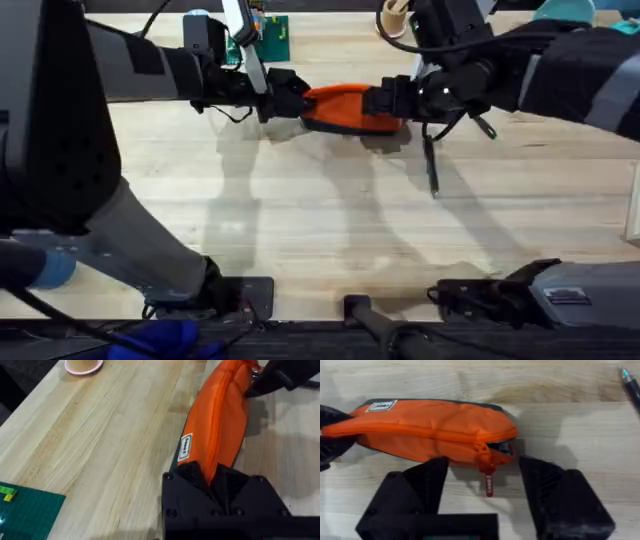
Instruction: Unzip the bag, pick up the pens from the table one at a time and place them inside, then zip the bag closed.
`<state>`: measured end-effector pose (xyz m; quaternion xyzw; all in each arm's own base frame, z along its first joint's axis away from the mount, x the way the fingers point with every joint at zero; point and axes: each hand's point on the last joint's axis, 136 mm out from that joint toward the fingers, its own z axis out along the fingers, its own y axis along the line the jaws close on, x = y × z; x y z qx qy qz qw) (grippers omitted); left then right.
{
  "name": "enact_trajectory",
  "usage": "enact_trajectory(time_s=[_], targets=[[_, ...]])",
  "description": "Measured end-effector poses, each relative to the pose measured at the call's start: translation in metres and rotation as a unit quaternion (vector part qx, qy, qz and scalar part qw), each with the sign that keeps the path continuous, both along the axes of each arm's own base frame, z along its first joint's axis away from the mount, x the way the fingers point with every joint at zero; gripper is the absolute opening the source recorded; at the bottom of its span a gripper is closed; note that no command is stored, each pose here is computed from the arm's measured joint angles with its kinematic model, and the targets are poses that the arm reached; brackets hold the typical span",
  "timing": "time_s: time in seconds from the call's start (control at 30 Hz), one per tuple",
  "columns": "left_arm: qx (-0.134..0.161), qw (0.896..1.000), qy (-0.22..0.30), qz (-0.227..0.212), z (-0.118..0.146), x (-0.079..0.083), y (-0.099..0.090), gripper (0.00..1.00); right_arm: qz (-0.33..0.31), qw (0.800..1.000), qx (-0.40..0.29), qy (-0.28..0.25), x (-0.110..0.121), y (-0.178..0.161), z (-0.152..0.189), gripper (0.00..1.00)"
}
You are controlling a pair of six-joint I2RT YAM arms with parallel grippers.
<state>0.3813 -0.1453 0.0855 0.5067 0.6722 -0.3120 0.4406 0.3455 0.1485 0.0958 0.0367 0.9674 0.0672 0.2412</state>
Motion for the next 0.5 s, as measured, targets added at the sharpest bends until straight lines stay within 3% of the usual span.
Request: enact_trajectory(time_s=[0.27, 0.5], targets=[[0.0, 1.0, 0.0, 0.0, 0.0, 0.0, 0.0, 0.043, -0.004, 1.0, 0.001, -0.002, 0.001, -0.0002, 0.0006, 0.613], [0.0, 1.0, 0.0, 0.0, 0.0, 0.0, 0.0, 0.043, -0.009, 1.0, -0.006, -0.004, 0.0016, -0.0033, 0.0005, 0.314]])
